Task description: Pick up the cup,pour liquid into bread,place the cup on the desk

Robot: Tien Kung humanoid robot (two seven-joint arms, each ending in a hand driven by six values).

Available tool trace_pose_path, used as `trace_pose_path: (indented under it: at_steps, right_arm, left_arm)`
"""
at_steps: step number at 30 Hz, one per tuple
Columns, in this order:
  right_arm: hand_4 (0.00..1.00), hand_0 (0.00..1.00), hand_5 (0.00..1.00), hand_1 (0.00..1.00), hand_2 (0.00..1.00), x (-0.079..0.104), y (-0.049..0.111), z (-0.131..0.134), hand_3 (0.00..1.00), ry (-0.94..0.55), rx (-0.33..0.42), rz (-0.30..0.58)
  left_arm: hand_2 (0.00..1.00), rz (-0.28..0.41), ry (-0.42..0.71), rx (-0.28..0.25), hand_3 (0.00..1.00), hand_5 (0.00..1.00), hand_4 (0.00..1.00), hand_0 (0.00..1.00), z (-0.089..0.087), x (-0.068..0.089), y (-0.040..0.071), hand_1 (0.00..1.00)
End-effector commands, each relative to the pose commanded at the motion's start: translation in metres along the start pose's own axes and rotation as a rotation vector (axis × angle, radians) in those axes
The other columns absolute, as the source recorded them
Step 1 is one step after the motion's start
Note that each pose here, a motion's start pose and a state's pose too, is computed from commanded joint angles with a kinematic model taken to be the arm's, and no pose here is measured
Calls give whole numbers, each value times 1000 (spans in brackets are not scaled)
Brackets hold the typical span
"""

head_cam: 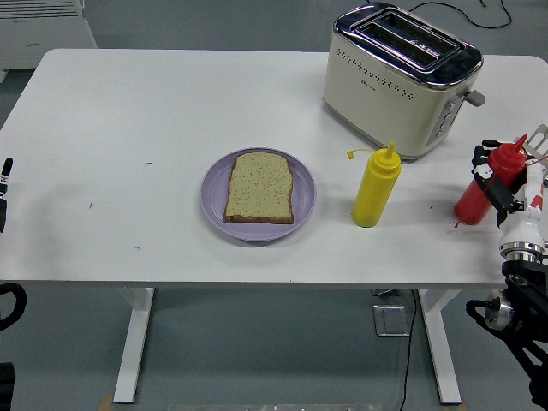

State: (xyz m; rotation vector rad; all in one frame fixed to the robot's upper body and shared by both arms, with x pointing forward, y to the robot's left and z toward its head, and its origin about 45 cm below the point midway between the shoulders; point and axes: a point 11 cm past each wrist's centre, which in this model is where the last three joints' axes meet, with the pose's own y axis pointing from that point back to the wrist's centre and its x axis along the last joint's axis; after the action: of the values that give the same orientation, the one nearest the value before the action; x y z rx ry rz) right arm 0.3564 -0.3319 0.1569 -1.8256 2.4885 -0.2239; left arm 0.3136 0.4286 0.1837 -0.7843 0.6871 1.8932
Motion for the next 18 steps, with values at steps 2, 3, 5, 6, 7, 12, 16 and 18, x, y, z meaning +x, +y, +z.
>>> trace_pose_path:
  at_steps: [2, 3, 5, 6, 7, 12, 16, 18]
  right_arm:
    - [701, 602, 238, 578, 567, 0, 1, 1, 580, 1, -3, 1]
    - [701, 602, 238, 578, 567, 0, 2, 0, 580, 2, -2, 1]
    - [701, 602, 238, 578, 567, 1, 3, 0, 580, 6, 2, 2]
    - [733, 751, 239, 691, 727, 1, 3, -1, 800, 8, 5, 2]
    - [733, 751, 239, 691, 727, 1, 3, -1, 800, 10, 7, 0]
    - [752, 848, 244, 772, 874, 4, 5, -3, 921, 18, 20, -12]
    - [752, 848, 244, 772, 874, 8, 8, -5, 921, 30, 28, -48]
    - [777, 926, 246, 856, 935, 10, 10, -4, 998, 40, 27, -66]
  left_arm:
    - [718, 0, 0, -1, 653, 938, 518, 777, 0, 0, 0, 725]
    - [718, 0, 1, -1, 653, 938, 518, 777, 0, 0, 0, 725]
    - [718, -1, 1, -2, 653, 938, 518, 777, 0, -1, 0, 725]
    - [719, -2, 1, -2, 653, 940, 517, 776, 1, -1, 0, 725]
    - [719, -2, 1, -2, 653, 940, 517, 776, 1, -1, 0, 725]
    - [719, -1, 2, -4, 654, 941, 518, 777, 1, -1, 0, 725]
    - [719, -2, 2, -4, 654, 941, 518, 777, 1, -1, -1, 725]
    - [719, -3, 2, -3, 653, 940, 517, 777, 1, -1, -1, 725]
